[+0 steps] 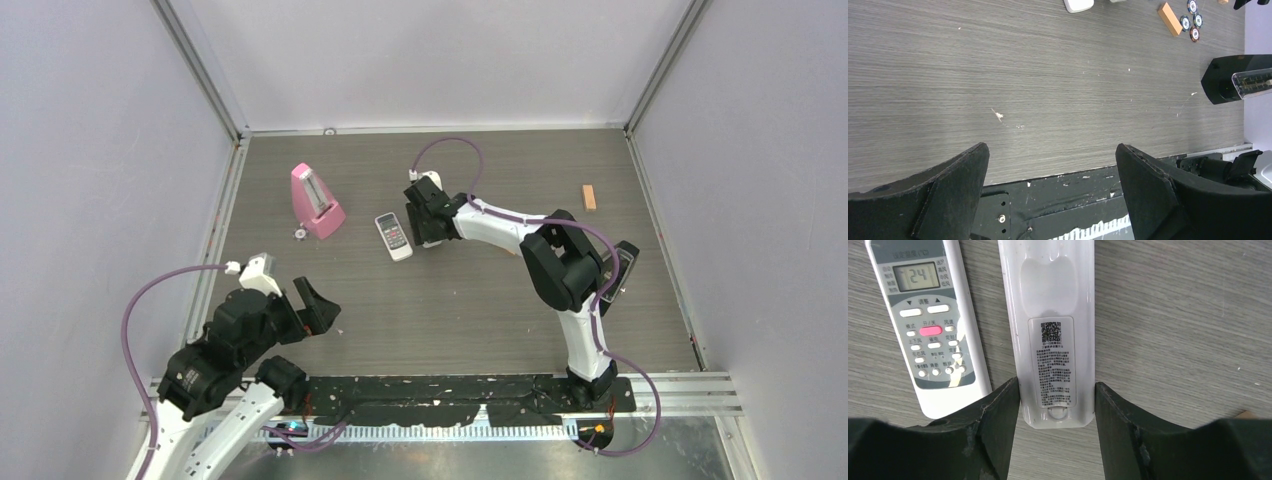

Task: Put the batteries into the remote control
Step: Move the remote control to the center of the board, then reset both arms

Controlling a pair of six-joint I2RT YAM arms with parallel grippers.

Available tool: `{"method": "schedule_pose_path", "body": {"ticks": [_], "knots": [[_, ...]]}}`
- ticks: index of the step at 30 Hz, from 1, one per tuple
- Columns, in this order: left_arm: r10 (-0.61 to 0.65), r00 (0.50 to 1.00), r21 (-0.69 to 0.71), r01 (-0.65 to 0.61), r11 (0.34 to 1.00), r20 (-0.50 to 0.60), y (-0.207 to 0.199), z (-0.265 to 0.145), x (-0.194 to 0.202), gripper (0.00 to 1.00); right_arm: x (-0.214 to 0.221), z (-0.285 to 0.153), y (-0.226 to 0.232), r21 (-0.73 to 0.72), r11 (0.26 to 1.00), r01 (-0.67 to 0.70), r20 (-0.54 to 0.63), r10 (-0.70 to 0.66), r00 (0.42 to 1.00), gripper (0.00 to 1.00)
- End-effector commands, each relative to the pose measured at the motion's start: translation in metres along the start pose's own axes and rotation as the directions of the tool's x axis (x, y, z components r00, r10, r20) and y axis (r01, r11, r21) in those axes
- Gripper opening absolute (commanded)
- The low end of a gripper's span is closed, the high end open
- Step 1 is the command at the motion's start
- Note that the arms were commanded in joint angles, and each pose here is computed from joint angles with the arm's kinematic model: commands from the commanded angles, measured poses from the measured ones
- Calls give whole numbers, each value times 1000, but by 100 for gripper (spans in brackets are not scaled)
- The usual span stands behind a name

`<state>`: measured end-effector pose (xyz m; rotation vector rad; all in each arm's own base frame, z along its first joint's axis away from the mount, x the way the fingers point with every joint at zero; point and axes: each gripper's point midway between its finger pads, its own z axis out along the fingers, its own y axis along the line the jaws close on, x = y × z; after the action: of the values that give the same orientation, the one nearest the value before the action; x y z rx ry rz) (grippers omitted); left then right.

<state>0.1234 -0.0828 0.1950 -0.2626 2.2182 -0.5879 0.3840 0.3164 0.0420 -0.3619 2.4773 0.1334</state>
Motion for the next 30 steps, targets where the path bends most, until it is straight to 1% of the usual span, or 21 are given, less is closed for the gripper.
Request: {"method": "schedule_pose_path", "body": {"ticks": [1, 3, 5, 9, 11, 14, 16, 17, 18, 19, 20, 21, 22, 23, 24, 25, 26, 27, 28, 29, 30], "knots": [[28, 1000, -19, -28, 999, -8, 1, -13, -5, 100, -30, -15, 2, -4, 1000, -24, 49, 24, 999, 61], [30, 999, -29, -31, 999, -33, 1, -15, -3, 100, -29, -14, 3, -7, 1000, -14, 43, 14, 999, 67], [32, 998, -35, -34, 999, -58, 1, -17, 0, 99, -27, -11, 4, -14, 1000, -7, 30, 8, 1000, 69], [29, 996, -41, -33, 999, -90, 3, -18, 6, 100, -24, -7, 4, -19, 1000, 3, 11, -3, 1000, 70], [24, 995, -49, -28, 998, -92, 5, -20, 7, 100, -23, -14, 4, -27, 1000, 0, 11, 0, 1000, 70], [19, 996, -71, -26, 997, -87, 9, -27, 6, 100, -34, -45, 2, -51, 998, -26, 57, 29, 998, 70], [24, 997, -68, -29, 997, -76, 10, -35, 4, 100, -36, -74, -4, -64, 997, -44, 92, 50, 995, 72], [28, 998, -58, -31, 998, -65, 9, -40, 2, 100, -35, -97, -10, -59, 997, -55, 122, 62, 991, 74], [33, 998, -40, -35, 999, -48, 7, -45, -1, 100, -32, -110, -15, -53, 997, -57, 131, 64, 989, 75], [43, 999, -20, -43, 999, -32, 5, -50, -3, 100, -28, -138, -22, -51, 997, -64, 172, 72, 982, 79], [48, 999, 0, -48, 999, -9, 2, -57, -7, 100, -21, -152, -28, -40, 997, -64, 178, 70, 981, 80], [49, 999, 24, -50, 998, 20, 0, -65, -12, 100, -17, -183, -37, -40, 997, -73, 233, 80, 969, 84], [53, 998, 41, -55, 998, 41, -2, -70, -15, 100, -8, -197, -44, -28, 997, -73, 238, 78, 968, 86], [58, 996, 58, -61, 996, 63, -4, -76, -18, 99, -5, -229, -54, -45, 995, -94, 301, 103, 948, 92], [65, 994, 79, -71, 994, 84, -7, -82, -21, 100, 5, -242, -62, -40, 995, -96, 301, 104, 948, 98], [71, 993, 101, -81, 992, 98, -11, -88, -24, 100, 8, -274, -71, -80, 989, -122, 360, 142, 922, 97], [74, 992, 126, -88, 988, 106, -15, -93, -26, 100, 17, -287, -81, -68, 989, -132, 364, 148, 919, 96], [76, 990, 140, -92, 986, 119, -18, -97, -29, 100, 19, -318, -91, -128, 977, -169, 418, 208, 884, 96], [76, 989, 149, -95, 984, 128, -20, -101, -31, 100, 28, -331, -102, -127, 975, -182, 425, 219, 878, 95], [77, 988, 150, -98, 984, 136, -20, -103, -33, 100, 29, -363, -115, -197, 955, -222, 479, 291, 828, 95], [77, 986, 151, -99, 984, 147, -21, -106, -36, 100, 37, -374, -126, -202, 950, -237, 488, 307, 817, 95]]}}
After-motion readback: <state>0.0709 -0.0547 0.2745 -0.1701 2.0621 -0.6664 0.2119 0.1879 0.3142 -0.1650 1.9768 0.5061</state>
